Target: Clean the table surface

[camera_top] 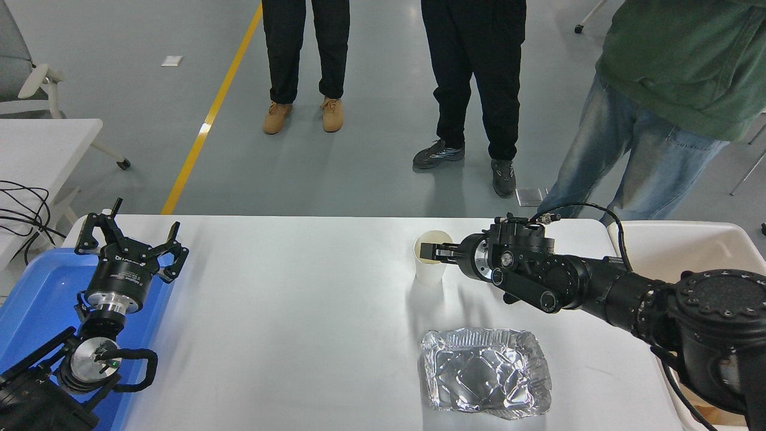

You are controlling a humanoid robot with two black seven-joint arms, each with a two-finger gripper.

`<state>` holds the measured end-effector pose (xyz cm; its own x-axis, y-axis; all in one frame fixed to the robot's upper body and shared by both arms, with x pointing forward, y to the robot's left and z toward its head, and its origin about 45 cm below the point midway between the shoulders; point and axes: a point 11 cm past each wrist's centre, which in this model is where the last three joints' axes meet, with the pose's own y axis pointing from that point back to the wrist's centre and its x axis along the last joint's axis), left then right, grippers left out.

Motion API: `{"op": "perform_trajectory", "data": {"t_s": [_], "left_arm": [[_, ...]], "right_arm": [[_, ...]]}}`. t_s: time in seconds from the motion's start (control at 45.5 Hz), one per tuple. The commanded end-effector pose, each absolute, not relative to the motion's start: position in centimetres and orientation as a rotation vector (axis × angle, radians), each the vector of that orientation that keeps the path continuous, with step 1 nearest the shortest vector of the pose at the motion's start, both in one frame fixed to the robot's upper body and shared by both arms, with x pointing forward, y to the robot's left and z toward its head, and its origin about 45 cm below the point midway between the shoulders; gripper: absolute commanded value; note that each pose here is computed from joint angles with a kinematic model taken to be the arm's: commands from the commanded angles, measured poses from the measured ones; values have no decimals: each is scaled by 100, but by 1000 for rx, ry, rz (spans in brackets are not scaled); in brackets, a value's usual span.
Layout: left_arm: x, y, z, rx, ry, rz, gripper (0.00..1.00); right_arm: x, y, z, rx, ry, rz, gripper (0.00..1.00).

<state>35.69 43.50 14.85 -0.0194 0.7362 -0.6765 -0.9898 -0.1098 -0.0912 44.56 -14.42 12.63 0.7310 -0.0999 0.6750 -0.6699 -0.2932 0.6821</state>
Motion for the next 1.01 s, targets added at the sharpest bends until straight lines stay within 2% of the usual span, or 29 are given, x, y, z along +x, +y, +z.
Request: {"op": "perform_trajectory", "data": {"t_s": [0.0, 0.176, 0.264, 0.352, 0.374, 0.769, 0.989], "left_arm": [[3570, 4348, 1486, -686, 484, 1559, 99], [3570, 4348, 1486, -686, 484, 1559, 99], [3570, 4348, 1486, -686, 484, 1559, 99], [3570, 4348, 1486, -686, 484, 1559, 99], [3570, 4348, 1486, -686, 484, 1559, 99], [3568, 4352, 1484, -686, 484, 1560, 99], [3568, 4352, 1484, -686, 484, 1560, 99]], "right_arm": [[4469, -1456, 1273, 1795, -593, 645, 46], [4502, -1439, 1333, 1796, -595, 656, 39], [4513, -1409, 1361, 1808, -591, 666, 25], [4500, -1387, 1359, 1823, -579, 668, 2], [4500, -1379, 1364, 1826, -577, 671, 0], [4509, -1348, 1435, 1856, -507, 742, 0], [4623, -1354, 1839, 1891, -480, 790, 0]]}}
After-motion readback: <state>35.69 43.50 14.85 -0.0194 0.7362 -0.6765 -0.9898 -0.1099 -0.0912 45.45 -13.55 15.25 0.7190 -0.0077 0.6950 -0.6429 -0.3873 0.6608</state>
